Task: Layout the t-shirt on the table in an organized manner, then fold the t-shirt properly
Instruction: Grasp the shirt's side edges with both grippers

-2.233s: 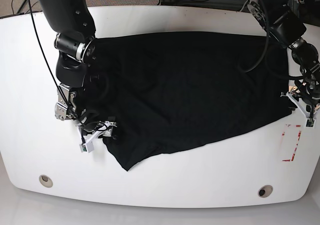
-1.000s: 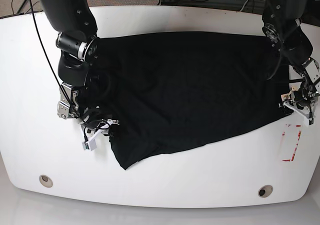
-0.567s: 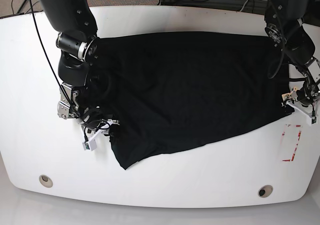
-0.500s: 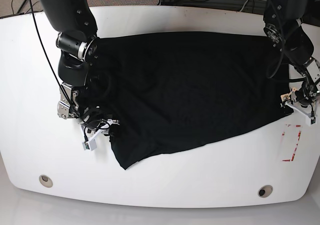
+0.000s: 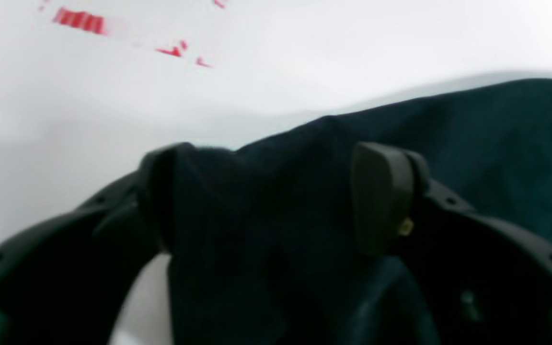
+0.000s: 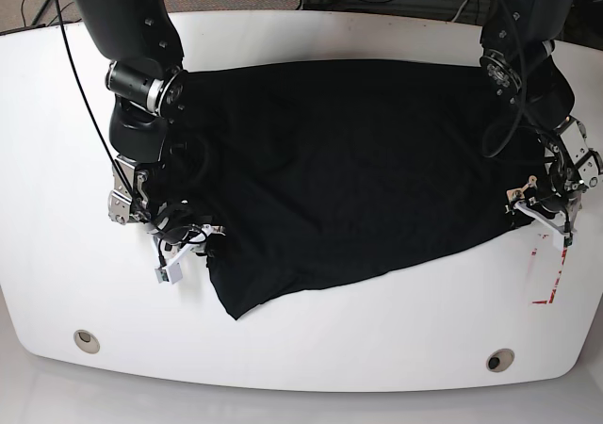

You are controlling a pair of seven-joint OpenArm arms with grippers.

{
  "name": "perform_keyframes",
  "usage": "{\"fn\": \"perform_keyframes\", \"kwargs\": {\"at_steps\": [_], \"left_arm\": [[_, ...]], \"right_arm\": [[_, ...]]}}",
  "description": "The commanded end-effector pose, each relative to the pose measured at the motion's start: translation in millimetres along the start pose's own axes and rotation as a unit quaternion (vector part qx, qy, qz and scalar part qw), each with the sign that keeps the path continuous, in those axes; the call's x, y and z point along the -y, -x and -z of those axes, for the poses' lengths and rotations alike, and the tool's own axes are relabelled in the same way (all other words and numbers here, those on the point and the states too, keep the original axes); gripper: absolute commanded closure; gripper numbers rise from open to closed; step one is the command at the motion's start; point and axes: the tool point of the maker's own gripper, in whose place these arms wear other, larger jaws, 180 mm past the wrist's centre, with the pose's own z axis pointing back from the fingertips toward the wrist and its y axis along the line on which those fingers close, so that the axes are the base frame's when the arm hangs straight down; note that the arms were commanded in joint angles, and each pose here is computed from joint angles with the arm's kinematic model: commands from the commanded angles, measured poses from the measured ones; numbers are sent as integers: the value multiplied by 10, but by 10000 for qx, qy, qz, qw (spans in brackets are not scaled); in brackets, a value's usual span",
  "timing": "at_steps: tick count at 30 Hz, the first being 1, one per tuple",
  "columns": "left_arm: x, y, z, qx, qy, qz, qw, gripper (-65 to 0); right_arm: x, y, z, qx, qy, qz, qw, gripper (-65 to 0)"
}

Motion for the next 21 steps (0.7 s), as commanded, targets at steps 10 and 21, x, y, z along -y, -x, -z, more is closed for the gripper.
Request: {"fn": "perform_keyframes", "kwargs": {"at_steps": [10,21], "left_arm": [[90,-48,5,-61,103,49,9999,-49],[198,-371,-287,577,57,744,9955,-43]], "right_arm": [[0,-218,-32,191,1,-116,9998,-136],[76,-287,-117,308,132,-257,9991,-5]]}}
